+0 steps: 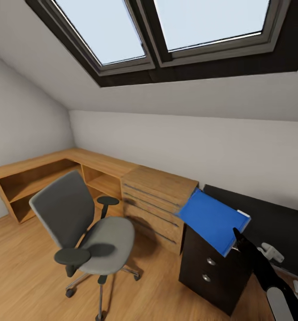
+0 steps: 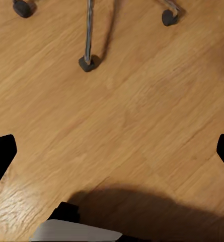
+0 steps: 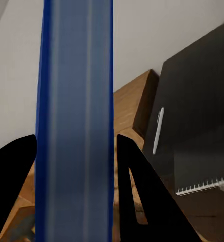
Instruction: In the bedroom, organize the workspace by keeping the computer under the desk, ensuring the monitor is on the desk, placing the keyboard on the desk next to the monitor, placing the mouse on the desk next to the keyboard, moving the folder from the swivel chair onto the desk next to the mouse, stacking the notebook on top of the folder with the pen on top of the notebook, and positioning the swivel chair next to the desk.
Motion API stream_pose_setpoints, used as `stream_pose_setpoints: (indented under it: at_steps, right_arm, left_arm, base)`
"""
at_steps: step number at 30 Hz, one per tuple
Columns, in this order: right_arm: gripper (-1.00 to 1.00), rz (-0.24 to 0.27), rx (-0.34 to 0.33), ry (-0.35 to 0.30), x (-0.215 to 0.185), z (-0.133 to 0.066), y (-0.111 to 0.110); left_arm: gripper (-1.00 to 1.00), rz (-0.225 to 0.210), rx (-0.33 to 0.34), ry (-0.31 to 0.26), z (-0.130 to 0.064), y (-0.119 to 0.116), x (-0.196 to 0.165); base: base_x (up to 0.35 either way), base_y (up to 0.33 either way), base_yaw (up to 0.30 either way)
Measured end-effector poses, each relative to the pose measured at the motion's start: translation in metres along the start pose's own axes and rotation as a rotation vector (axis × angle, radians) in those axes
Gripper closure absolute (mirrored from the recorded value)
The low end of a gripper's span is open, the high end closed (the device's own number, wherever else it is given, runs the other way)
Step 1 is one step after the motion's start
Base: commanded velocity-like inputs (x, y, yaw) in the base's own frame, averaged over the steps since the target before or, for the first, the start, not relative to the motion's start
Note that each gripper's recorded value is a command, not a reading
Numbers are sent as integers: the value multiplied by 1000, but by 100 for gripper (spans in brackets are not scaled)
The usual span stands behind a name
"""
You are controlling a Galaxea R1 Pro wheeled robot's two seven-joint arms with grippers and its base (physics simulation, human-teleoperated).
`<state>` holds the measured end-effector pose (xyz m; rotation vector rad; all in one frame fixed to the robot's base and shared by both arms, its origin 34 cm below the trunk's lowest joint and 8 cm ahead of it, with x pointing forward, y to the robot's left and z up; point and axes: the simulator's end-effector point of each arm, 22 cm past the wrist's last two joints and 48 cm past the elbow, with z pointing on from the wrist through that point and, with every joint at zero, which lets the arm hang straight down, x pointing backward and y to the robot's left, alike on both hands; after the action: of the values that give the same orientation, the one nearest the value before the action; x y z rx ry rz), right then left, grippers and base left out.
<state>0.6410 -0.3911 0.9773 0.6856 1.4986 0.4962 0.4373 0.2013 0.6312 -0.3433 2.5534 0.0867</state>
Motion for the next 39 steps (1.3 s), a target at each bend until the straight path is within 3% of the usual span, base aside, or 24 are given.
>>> stream_pose_setpoints:
  at_steps: [5, 15, 39]
  right_arm:
    - [100, 6, 54, 27, 12, 0, -21]
    - [100, 17, 130, 47, 17, -5, -59]
    - [100, 10, 140, 44, 11, -5, -66]
  left_arm:
    - [-100, 23, 12, -18, -2, -6, -2]
    - [-100, 26, 15, -19, -2, -7, -1]
    - [-100, 24, 15, -18, -2, -8, -1]
  base:
    - [0, 0, -299]
    - [0, 0, -299]
    - [0, 0, -299]
